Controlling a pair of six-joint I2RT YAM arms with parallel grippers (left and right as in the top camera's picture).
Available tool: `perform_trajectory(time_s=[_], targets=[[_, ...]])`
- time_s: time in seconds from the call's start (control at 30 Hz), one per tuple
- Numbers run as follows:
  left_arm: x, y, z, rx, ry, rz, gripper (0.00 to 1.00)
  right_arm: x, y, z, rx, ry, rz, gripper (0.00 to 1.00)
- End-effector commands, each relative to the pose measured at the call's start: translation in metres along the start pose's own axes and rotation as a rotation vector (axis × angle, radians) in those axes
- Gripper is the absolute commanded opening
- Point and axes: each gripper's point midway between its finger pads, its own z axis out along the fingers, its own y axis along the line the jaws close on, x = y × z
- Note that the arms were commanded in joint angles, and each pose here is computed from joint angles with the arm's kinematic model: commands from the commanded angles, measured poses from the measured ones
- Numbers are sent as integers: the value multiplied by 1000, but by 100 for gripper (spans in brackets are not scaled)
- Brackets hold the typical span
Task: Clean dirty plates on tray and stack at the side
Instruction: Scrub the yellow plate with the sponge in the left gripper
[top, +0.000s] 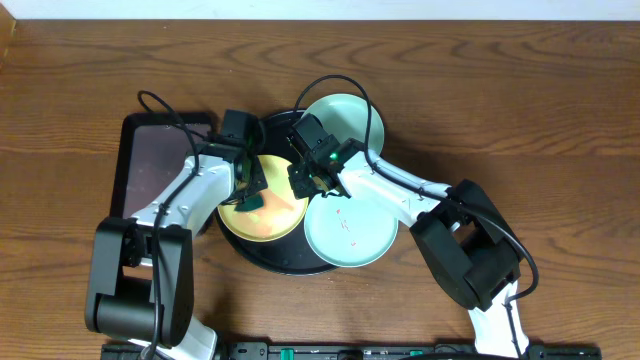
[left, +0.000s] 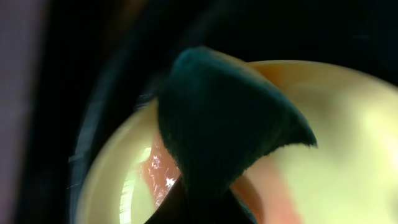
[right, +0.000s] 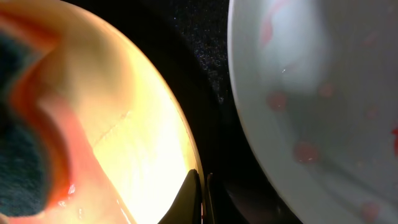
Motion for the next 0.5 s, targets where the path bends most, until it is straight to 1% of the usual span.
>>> perform_trajectory(time_s=[0.0,0.17,0.23,0.3,0.4,0.47], targets=[[-1,40,-1,-204,-39,-55,7,6,-4,8,17,24,-13,2],[42,35,-3,-142,170,-18,7,6,-4,8,17,24,-13,2],[56,23,-4,-63,245,55,7,6,-4,8,18,25,-13,2],[66,5,-7,63,301,148,7,6,-4,8,17,24,-13,2],[71,-23,-12,244,323,266,7,6,-4,8,16,25,-13,2],[63,-32,-12,287,287,281,7,7,-3,8,11,28,-12,2]])
